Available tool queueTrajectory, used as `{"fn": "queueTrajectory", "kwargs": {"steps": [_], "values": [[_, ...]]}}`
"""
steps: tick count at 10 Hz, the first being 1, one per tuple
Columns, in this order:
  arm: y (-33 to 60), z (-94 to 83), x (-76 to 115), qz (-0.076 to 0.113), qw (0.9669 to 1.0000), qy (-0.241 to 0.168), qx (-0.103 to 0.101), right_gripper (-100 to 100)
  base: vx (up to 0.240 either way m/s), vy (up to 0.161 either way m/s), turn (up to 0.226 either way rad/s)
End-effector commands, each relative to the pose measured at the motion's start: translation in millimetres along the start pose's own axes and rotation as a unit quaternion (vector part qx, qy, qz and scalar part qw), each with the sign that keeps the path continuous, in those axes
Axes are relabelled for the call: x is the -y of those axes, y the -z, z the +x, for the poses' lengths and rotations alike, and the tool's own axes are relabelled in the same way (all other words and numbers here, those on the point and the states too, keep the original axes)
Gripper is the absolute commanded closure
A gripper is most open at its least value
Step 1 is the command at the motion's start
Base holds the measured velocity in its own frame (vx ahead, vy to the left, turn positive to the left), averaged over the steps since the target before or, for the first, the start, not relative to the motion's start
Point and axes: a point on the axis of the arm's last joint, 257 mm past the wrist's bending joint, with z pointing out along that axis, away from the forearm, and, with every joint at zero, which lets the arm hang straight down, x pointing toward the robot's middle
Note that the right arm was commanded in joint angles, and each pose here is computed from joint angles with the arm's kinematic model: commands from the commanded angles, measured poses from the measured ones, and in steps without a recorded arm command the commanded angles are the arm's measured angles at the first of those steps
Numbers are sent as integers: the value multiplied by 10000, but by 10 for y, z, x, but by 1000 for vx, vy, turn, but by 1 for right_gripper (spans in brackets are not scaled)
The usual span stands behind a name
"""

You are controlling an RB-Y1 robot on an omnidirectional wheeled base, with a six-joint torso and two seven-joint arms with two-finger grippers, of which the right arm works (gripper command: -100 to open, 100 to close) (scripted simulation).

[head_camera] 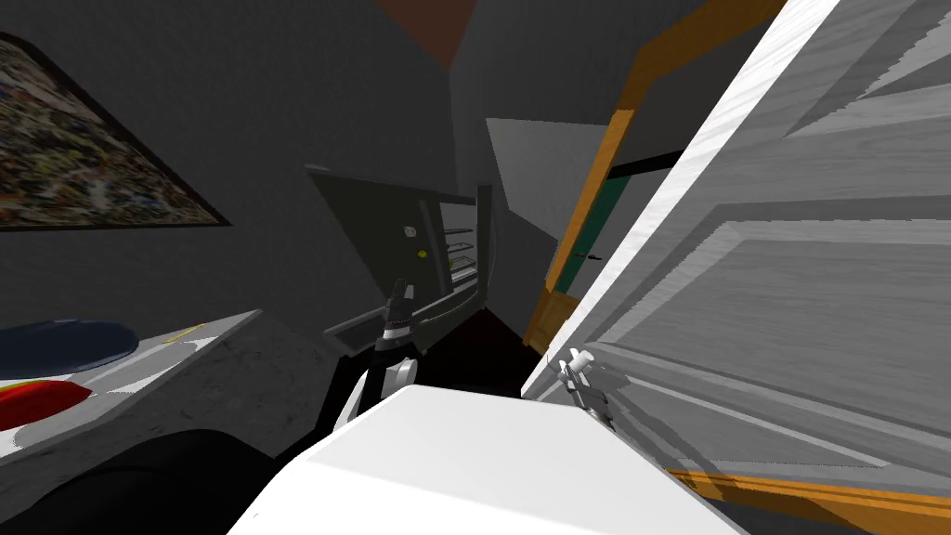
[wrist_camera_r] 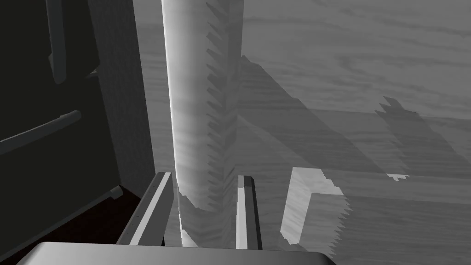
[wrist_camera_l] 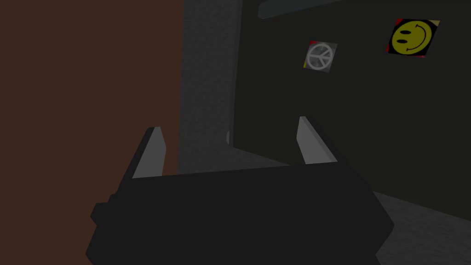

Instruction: Pull the door open

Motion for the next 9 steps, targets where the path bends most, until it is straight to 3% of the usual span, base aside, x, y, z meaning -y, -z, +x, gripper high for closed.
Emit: {"fn": "queueTrajectory", "kwargs": {"steps": [1,2,9], "values": [[0,0,0,0,10000,0,0,100,-107,5,14],[65,-13,27,118,9999,-3,10,100,-153,-2,131],[261,-6,64,499,9988,-5,3,100,-206,-30,109]]}}
